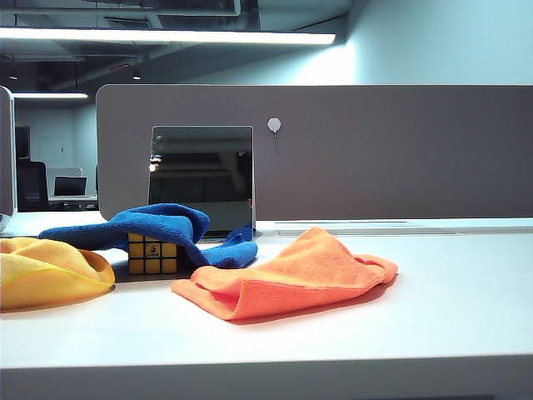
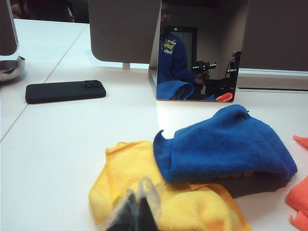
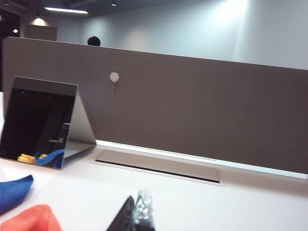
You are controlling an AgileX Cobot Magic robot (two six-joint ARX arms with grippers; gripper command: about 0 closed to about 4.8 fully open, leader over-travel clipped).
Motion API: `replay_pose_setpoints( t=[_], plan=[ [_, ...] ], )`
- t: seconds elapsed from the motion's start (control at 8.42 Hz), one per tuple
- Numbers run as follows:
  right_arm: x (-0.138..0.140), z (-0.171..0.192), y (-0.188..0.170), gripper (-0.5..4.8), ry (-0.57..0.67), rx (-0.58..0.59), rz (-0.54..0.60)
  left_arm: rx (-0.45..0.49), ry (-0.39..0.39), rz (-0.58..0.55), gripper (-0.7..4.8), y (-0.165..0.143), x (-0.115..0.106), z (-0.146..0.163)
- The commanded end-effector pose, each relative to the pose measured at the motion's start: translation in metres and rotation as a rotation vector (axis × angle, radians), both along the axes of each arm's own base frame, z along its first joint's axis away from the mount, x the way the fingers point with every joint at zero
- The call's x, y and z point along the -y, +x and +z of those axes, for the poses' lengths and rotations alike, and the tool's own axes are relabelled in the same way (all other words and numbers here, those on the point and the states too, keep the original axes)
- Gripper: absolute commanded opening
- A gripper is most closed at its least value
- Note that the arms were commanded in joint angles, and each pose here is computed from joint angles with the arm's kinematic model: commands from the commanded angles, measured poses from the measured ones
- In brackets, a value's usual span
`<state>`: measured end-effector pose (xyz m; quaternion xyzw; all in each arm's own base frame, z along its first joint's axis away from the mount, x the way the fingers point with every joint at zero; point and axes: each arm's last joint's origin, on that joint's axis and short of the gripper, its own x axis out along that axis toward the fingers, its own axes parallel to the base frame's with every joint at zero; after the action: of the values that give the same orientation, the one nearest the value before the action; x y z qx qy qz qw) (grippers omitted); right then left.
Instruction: Pick up a rag that is the same color as the top surface of the Rubik's Cube and cover the cube with it.
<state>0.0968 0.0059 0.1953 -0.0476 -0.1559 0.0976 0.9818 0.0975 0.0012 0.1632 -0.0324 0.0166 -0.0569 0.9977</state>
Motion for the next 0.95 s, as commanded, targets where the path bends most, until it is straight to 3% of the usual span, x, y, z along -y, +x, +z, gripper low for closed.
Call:
replay_pose_setpoints(
  t=[0.12,0.48,0.71,0.95],
  plan=[
    [0.0030,-0.0018,0.0007,-0.05,-0.037,-0.007,-0.049,0.010,-0.001,-0.003,-0.05,0.0000,0.0001,0.0013],
    [0.0058,-0.0020,0.0007,-0.05,-0.031,-0.013,-0.054,0.011,0.001,-0.038,-0.05,-0.0001,0.0011,0.0014],
    [0.0058,-0.0026,0.0009,-0.05,0.078,-0.041,-0.024,0.015,0.001,-0.044,-0.05,-0.0001,0.0012,0.0017],
    [0.0064,-0.0066,0.0020,-0.05,0.098,-0.085,-0.038,0.014,0.001,-0.043,-0.05,-0.0001,0.0012,0.0017]
  ],
)
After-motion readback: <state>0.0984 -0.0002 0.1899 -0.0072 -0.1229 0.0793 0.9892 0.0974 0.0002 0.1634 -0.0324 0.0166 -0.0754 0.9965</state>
